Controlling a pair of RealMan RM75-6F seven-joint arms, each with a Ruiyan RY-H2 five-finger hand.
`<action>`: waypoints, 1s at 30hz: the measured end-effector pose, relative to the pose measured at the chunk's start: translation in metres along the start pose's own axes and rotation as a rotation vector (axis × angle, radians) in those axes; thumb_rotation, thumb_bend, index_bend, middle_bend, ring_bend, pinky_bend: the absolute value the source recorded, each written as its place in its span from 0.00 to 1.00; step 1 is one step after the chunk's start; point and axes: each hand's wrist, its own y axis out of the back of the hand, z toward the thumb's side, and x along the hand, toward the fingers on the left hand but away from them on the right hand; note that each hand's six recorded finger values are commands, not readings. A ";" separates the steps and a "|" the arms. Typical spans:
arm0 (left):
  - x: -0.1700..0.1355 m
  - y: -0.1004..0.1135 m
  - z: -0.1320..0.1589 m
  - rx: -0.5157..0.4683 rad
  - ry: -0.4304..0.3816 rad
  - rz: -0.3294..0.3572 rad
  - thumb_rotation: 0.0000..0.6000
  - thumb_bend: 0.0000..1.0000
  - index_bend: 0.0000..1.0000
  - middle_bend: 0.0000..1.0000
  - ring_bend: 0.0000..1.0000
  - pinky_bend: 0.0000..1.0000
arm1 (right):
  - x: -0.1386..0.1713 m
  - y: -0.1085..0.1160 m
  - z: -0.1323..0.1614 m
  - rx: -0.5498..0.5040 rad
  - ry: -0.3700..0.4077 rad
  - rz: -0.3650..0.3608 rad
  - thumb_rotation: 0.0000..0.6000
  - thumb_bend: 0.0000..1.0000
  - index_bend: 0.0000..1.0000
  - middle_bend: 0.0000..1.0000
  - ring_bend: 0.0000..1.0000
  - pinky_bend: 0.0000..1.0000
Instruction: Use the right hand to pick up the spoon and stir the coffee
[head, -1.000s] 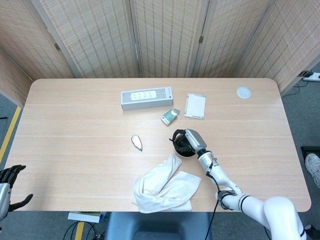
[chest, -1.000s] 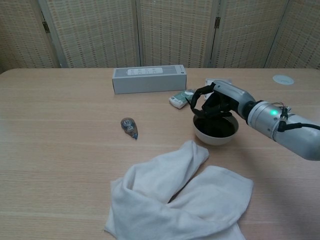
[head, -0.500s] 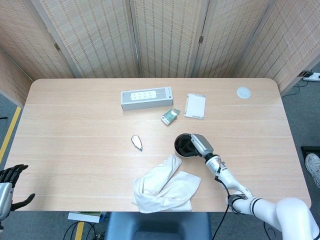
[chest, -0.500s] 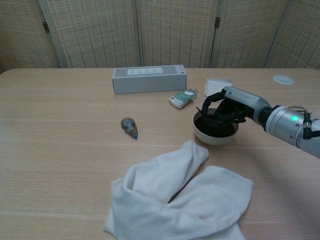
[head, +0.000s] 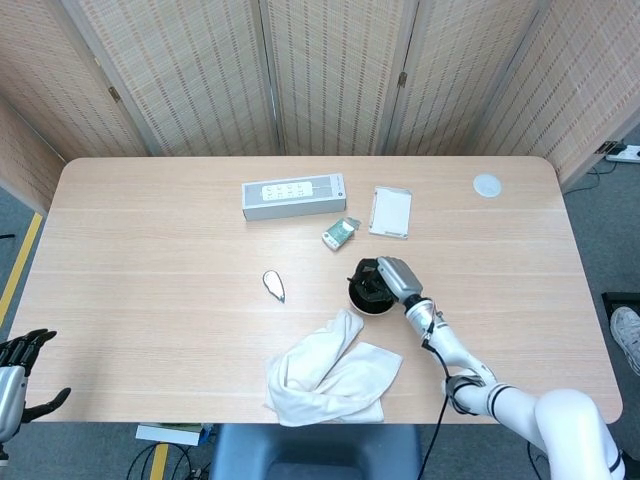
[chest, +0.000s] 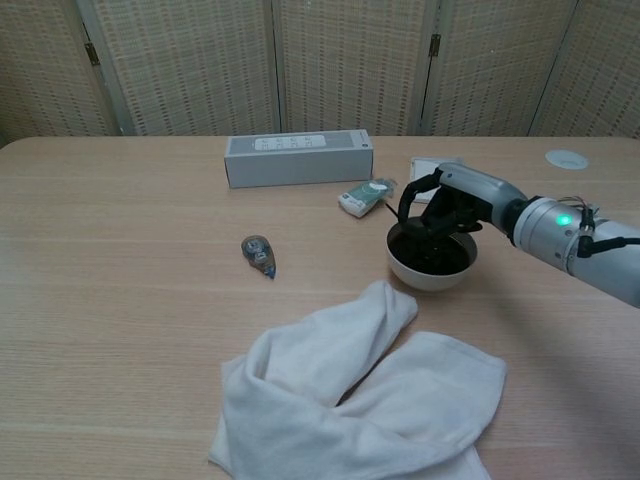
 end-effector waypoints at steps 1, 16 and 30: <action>0.000 0.000 0.000 0.000 0.000 -0.001 1.00 0.21 0.20 0.19 0.19 0.19 | -0.002 -0.002 0.003 -0.002 0.007 0.003 1.00 0.52 0.74 1.00 1.00 1.00; 0.000 -0.002 0.000 -0.006 0.001 -0.002 1.00 0.22 0.20 0.19 0.19 0.19 | 0.011 -0.013 0.012 -0.013 0.054 0.051 1.00 0.52 0.74 1.00 1.00 1.00; 0.002 -0.002 0.003 -0.010 -0.008 -0.001 1.00 0.21 0.20 0.19 0.19 0.19 | 0.012 0.010 -0.008 0.082 0.015 -0.001 1.00 0.52 0.74 1.00 1.00 1.00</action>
